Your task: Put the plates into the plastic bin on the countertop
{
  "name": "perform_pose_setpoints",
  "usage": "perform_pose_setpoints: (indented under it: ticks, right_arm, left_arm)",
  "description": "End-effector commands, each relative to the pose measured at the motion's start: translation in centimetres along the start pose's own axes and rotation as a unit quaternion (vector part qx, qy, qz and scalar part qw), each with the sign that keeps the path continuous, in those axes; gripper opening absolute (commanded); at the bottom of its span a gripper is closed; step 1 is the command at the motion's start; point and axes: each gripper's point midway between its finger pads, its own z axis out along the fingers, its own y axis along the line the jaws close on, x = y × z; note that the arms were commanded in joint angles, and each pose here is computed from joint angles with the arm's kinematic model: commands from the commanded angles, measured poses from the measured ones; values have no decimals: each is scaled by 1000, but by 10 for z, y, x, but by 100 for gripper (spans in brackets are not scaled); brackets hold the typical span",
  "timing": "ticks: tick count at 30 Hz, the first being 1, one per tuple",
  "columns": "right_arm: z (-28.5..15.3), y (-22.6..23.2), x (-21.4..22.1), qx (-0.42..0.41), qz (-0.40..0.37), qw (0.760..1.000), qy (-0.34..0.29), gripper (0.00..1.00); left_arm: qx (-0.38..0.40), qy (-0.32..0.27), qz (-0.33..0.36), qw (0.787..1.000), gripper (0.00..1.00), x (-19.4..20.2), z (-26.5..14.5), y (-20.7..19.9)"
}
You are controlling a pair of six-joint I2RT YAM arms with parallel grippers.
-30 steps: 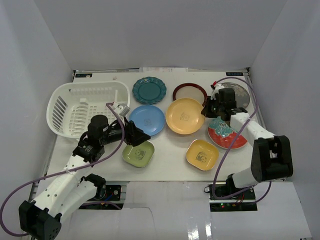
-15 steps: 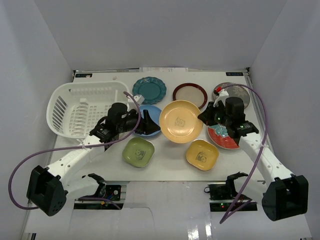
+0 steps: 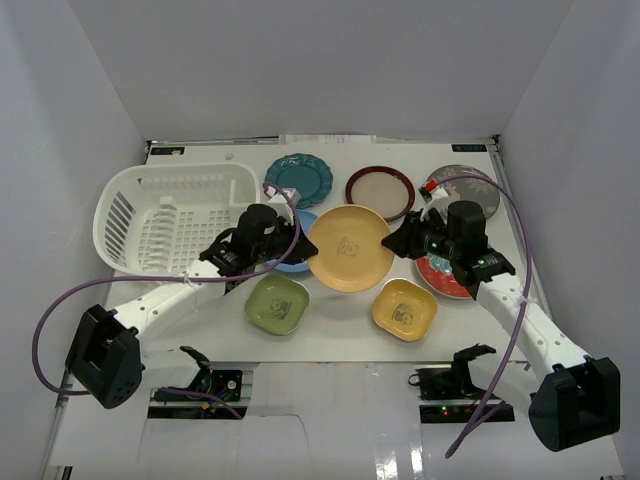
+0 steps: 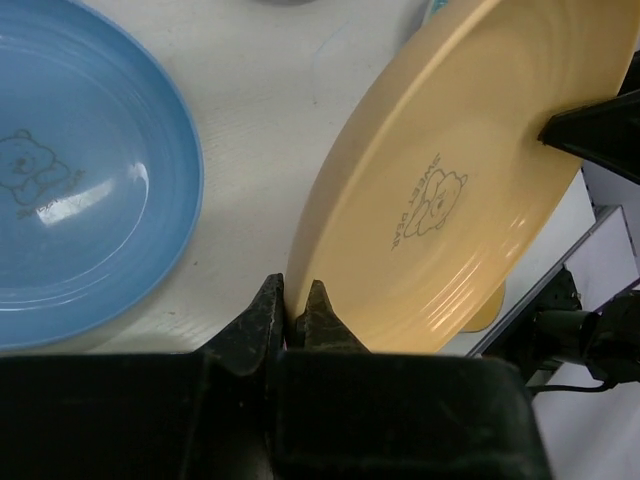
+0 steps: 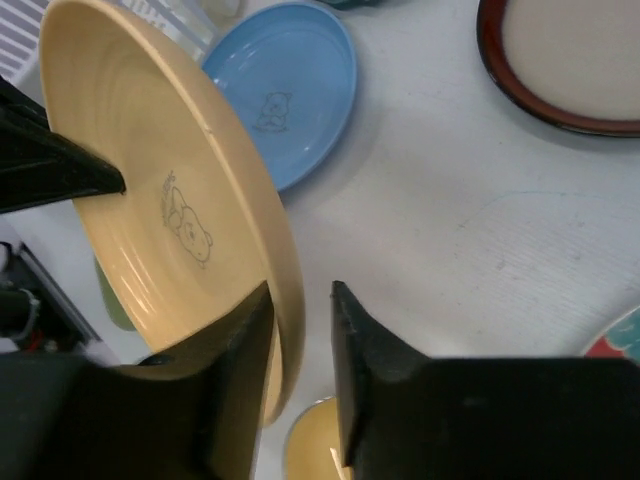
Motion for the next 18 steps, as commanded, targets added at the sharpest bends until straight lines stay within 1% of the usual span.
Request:
perform_pose_setpoints:
  ticks: [1,2,3,4,5,6,7,8,9,11,12,14,15,16,17,18]
  right_arm:
    - [-1,19,-14,-41,-1,999,-21,36]
    - [-2,19,-14,-40,-1,999,-22,52]
    - [-3,19,-15,-38,0,999,-26,57]
    - [-4,17,-16,-29,0,999,-31,63]
    - [-7,18,-19,-28,-3,999,-38,71]
    - [-8,17,-17,-22,0,999,-38,72]
    - [-11,17,-19,-18,0,999,-46,76]
    - [-12,18,-19,-19,1,999,-48,77]
    - [-12,17,-14,-19,5,999,-46,77]
    - [-11,18,-7,-26,19,999,-43,77]
    - [-7,15,0,-30,24,998,-48,77]
    - [1,11,14,-34,47,998,-33,77]
    - [5,9,17,-32,49,998,-31,76]
    - [12,4,27,-24,59,998,-17,76]
    - [15,3,29,-21,60,998,-12,76]
    - [18,3,29,-20,60,998,-10,76]
  left_arm:
    - [24,-77,36,996,0,-50,-23,-29]
    - [10,-92,37,995,0,-59,-28,-28]
    - [7,-111,41,993,0,-74,-36,-33]
    - [-8,-115,42,992,0,-80,-41,-31]
    - [-29,-132,44,990,0,-91,-48,-27]
    - [-50,-152,42,986,0,-104,-57,-24]
    - [-74,-168,36,982,0,-121,-70,-19]
    - [-93,-184,29,978,0,-133,-79,-12]
    - [-127,-210,12,969,0,-150,-93,8]
    - [-157,-230,-21,960,0,-164,-114,31]
    - [-187,-261,-57,945,0,-176,-137,55]
    - [-228,-279,-84,929,0,-175,-159,80]
    - [-263,-303,-100,911,0,-178,-177,101]
    - [-277,-320,-103,900,0,-176,-193,105]
    - [-306,-321,-109,890,0,-166,-198,122]
    - [-355,-333,-117,866,0,-162,-214,144]
